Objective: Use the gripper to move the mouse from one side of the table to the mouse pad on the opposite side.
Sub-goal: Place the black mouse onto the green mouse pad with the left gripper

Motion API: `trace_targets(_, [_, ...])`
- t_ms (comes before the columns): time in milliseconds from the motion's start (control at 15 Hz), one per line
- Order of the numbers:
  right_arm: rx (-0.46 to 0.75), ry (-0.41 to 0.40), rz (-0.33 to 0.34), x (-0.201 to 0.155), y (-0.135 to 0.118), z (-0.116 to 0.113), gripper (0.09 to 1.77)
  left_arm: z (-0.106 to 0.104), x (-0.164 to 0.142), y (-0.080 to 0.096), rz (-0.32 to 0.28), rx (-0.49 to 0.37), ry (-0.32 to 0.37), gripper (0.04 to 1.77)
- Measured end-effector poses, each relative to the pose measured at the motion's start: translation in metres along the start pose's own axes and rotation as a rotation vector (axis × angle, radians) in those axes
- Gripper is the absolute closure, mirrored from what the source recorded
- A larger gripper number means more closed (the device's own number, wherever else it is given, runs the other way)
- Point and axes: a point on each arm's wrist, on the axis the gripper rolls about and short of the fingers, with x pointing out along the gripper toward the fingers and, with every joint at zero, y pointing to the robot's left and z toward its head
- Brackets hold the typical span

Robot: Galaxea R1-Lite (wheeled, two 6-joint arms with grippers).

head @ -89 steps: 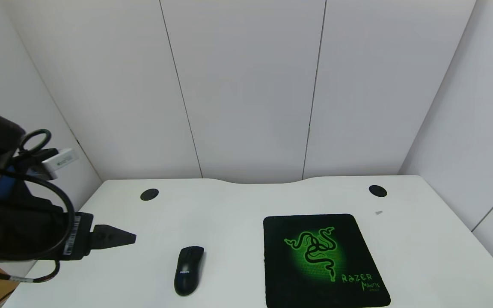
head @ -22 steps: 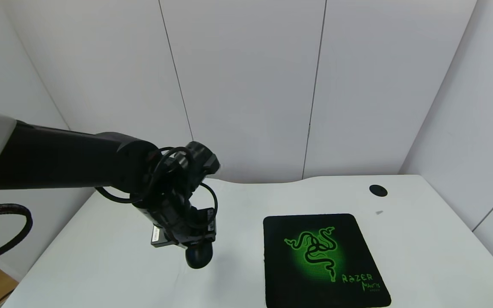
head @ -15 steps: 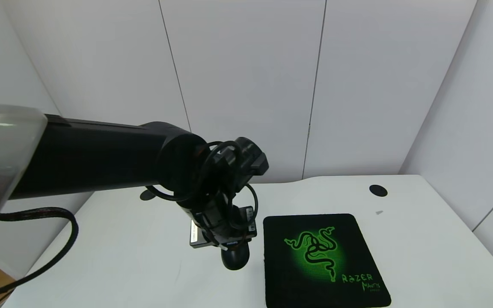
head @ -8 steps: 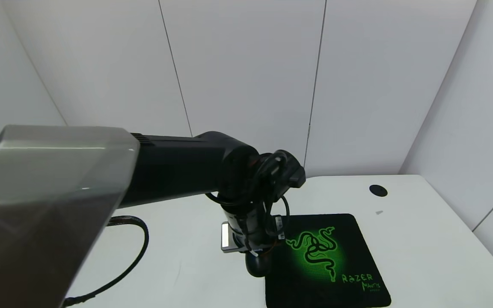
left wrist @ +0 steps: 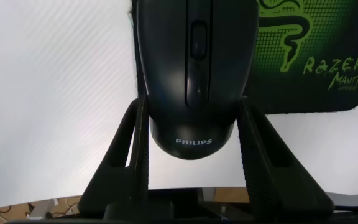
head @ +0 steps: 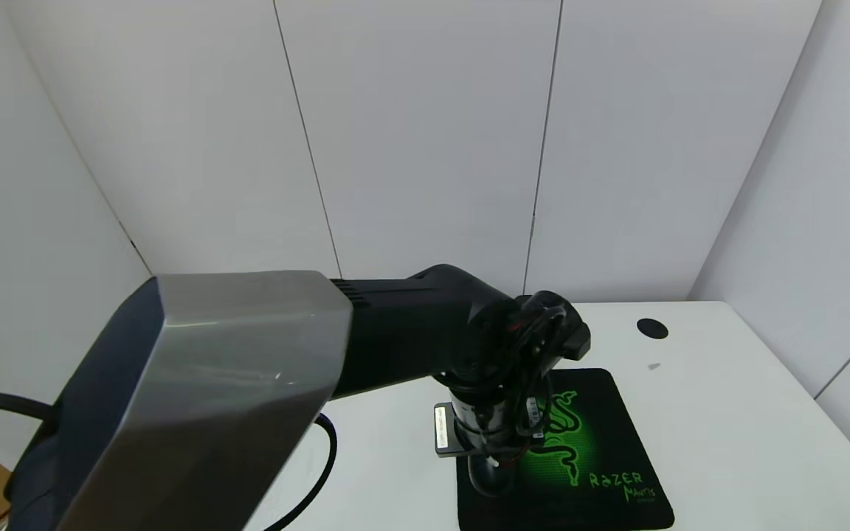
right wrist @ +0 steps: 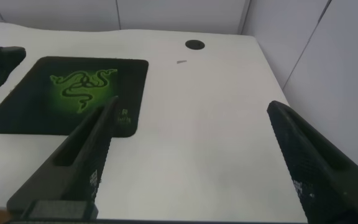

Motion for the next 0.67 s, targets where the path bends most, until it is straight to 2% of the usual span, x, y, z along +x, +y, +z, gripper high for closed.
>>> trace_targets(333, [0.000,0.000,0.000,0.000,0.000,0.000,0.15,-0.015,0.020,-0.024,-0.015,-0.038,-0.097,0.93])
trace_targets(667, [-0.001,0.000,0.000,0.000,0.000,0.000,0.15,-0.028,0.041,-0.039,-0.010,-0.033,-0.152,0.93])
